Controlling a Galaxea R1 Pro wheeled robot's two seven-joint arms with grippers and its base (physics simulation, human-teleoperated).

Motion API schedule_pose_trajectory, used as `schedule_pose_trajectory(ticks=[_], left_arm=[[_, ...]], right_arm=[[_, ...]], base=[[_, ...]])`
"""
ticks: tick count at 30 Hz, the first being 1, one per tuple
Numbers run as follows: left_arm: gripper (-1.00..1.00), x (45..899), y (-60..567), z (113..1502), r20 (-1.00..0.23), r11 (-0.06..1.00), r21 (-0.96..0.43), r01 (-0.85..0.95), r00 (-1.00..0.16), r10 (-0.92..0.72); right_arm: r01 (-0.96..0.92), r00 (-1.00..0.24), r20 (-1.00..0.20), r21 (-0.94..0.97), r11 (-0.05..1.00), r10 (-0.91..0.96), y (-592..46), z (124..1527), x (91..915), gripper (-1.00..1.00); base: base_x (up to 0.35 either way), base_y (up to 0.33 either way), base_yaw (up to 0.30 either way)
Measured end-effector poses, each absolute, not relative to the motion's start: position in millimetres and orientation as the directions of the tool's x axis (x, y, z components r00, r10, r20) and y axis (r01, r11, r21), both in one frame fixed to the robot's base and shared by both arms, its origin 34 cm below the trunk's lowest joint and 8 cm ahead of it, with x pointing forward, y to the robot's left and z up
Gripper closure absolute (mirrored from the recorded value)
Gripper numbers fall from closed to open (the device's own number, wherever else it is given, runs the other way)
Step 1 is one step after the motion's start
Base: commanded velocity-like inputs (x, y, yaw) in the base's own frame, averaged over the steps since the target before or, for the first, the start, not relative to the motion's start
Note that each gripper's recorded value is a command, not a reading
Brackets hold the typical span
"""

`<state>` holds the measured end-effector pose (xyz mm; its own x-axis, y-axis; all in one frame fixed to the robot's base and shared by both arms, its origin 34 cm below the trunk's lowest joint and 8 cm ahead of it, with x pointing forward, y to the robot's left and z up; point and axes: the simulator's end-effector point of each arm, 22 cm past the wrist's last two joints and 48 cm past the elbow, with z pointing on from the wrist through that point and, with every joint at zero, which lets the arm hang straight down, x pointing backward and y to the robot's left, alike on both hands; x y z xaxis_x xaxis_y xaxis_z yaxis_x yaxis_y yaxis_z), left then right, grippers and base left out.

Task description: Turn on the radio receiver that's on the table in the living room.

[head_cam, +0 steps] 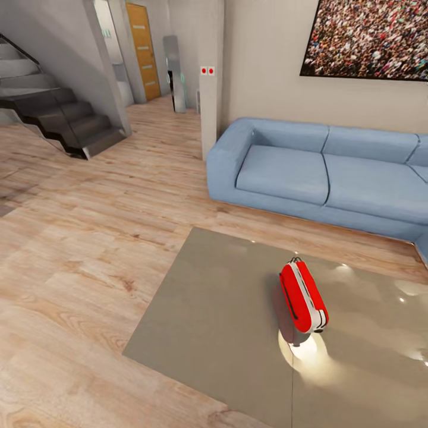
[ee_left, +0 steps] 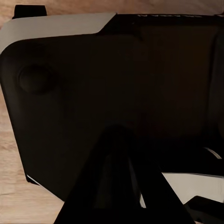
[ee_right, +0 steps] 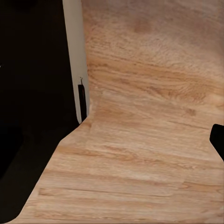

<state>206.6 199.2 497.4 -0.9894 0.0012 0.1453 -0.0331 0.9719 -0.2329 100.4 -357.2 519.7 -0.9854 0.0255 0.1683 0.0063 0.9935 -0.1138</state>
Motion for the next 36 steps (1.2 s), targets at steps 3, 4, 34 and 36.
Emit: schedule_pose_trajectory(ticks=[3, 4, 34, 36], left_arm=[[1.0, 209, 199, 498, 0.14, 0.972, -0.233, -0.032, -0.99, 0.001], [1.0, 209, 200, 498, 0.139, 0.972, -0.233, -0.032, -0.99, 0.001], [1.0, 228, 200, 501, 0.093, 0.972, -0.233, -0.022, -0.996, 0.0], [1.0, 229, 200, 502, 0.09, 0.972, -0.233, -0.021, -0.996, 0.0]], right_arm=[[0.006, -0.986, 0.164, -0.113, 0.994, 0.025, -357, 519, 102, -1.0], [0.006, -0.986, 0.162, -0.113, 0.994, 0.025, -356, 519, 103, -1.0], [0.018, -0.993, 0.115, -0.114, 0.993, 0.031, -356, 518, 121, -1.0], [0.019, -0.993, 0.111, -0.114, 0.993, 0.031, -356, 518, 122, -1.0]], base=[[0.0, 0.0, 0.0], [0.0, 0.0, 0.0], [0.0, 0.0, 0.0], [0.0, 0.0, 0.0]])
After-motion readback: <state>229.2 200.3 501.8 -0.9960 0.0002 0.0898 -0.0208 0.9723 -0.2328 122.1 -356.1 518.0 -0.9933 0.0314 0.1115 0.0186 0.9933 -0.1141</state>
